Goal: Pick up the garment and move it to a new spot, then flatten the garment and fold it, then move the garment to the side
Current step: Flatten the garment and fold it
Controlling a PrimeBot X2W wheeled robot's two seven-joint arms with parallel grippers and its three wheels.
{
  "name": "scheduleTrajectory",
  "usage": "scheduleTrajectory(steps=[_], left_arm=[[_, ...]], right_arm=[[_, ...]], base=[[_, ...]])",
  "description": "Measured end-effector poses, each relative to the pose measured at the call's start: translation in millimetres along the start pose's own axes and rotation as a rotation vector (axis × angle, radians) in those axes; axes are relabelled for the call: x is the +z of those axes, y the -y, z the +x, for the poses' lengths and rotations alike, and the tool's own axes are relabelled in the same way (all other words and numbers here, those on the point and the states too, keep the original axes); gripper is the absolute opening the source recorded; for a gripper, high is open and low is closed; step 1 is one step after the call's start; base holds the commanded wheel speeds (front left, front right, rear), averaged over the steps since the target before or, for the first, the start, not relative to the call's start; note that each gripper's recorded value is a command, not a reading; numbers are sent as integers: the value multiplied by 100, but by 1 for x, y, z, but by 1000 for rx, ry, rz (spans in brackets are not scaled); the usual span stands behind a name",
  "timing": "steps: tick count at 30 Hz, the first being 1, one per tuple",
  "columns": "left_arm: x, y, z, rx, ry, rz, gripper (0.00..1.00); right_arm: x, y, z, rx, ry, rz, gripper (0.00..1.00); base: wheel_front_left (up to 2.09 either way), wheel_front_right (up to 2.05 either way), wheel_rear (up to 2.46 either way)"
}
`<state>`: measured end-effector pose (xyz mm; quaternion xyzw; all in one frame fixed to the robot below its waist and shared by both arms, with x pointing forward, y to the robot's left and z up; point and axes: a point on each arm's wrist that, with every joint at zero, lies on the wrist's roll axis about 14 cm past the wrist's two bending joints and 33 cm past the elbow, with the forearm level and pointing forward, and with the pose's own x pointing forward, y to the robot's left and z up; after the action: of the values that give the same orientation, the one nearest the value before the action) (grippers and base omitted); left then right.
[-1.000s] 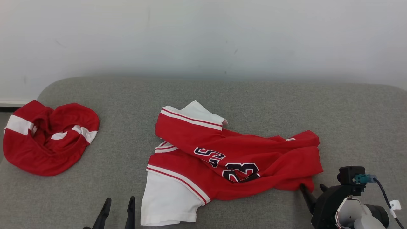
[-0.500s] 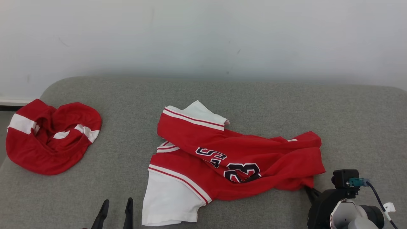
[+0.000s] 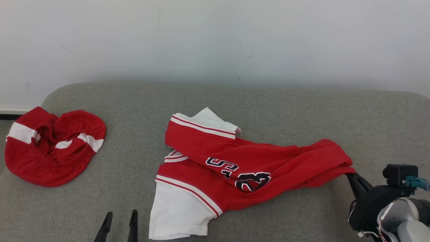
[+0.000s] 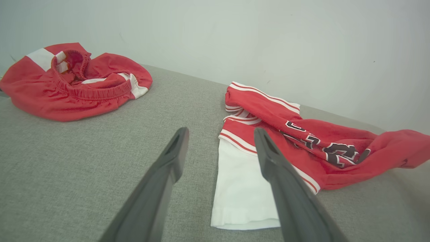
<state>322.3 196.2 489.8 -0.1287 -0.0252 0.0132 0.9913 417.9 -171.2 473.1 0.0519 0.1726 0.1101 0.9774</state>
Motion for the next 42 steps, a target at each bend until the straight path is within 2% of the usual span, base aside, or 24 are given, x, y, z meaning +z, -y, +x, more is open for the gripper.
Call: scheduleTrajectory(steps=[5,11,19,20,21,26,30,34,38,42], left_arm=[[-1,-1,1,1,-5,-3,100],[-2,1,4,-5,-7,-6,100],[-5,3,8,-12,-17,-9,100],[-6,4,9,-13,-18,-9,100],[-6,4,9,-13,-19,-11,100],[-4,4,11,-15,-13,-11,100],[-4,3,11,-12,-12,-10,100],[-5,3,13,-13,-17,-10,100],[-6,4,16,-15,-20,-9,100],[-6,8,22,-28,-19,-8,100]], right_arm=[[8,19,-21,-39,-17,2,0],[-24,42,-49,-116,-181,-12,0],[-87,58,-85,-211,-447,-23,0],[-95,60,-87,-219,-472,-27,72],[-103,60,-89,-225,-497,-21,100],[-116,64,-90,-245,-540,7,100],[-72,74,-73,-277,-389,23,100],[-37,68,-50,-261,-286,54,100],[-25,58,-24,-226,-276,79,100],[-35,66,-8,-247,-322,100,100]], base=[[0,0,0],[0,0,0],[0,0,0],[0,0,0],[0,0,0],[0,0,0],[0,0,0],[0,0,0],[0,0,0],[0,0,0]])
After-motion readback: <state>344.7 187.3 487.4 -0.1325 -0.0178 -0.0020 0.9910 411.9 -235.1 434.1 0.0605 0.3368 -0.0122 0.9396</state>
